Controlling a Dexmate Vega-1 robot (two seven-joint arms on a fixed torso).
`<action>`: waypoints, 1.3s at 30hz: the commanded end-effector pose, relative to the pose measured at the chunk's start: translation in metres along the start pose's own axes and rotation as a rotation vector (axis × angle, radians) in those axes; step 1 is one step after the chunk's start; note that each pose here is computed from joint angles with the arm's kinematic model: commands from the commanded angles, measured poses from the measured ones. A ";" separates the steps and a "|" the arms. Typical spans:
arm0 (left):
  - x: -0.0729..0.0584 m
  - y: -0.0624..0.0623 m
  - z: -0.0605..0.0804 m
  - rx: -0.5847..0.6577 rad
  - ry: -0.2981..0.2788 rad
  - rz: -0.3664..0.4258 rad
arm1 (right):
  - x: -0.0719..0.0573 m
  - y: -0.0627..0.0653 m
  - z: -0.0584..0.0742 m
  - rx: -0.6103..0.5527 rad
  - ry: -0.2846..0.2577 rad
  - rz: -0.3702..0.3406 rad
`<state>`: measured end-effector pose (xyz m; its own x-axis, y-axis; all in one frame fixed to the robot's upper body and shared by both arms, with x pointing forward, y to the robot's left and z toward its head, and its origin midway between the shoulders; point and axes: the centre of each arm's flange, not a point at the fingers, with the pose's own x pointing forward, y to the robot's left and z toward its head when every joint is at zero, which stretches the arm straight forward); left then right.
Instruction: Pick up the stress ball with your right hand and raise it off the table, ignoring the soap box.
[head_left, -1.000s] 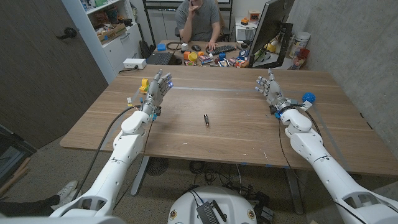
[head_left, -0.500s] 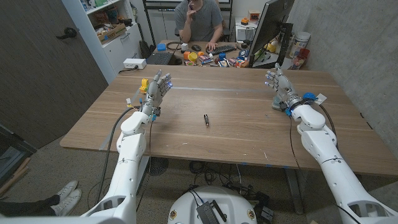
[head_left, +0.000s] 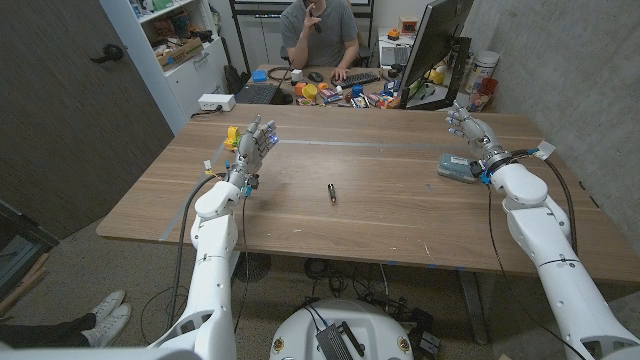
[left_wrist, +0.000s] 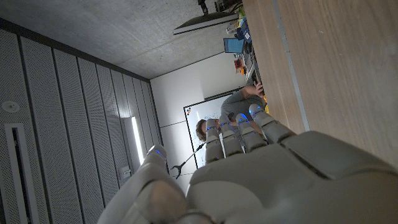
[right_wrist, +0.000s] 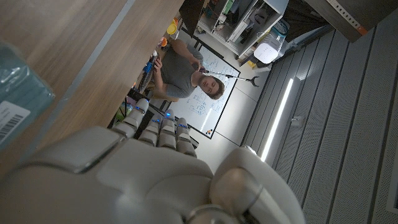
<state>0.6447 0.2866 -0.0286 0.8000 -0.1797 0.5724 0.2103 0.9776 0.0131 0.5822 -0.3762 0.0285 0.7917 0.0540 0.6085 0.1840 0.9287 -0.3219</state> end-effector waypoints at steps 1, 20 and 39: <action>0.001 -0.004 -0.004 -0.002 0.011 -0.009 | 0.001 -0.035 0.018 -0.338 0.026 -0.138; 0.006 -0.017 0.000 0.016 0.010 -0.031 | 0.005 -0.050 0.025 -0.720 0.074 -0.171; 0.014 -0.038 0.032 0.103 -0.019 -0.102 | 0.020 -0.066 0.001 -0.942 0.100 -0.168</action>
<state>0.6376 0.2613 -0.0097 0.7841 -0.2442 0.5706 0.2275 0.9684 0.1018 0.5729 -0.4238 0.0655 0.7454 -0.1223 0.6553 0.6485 0.3601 -0.6706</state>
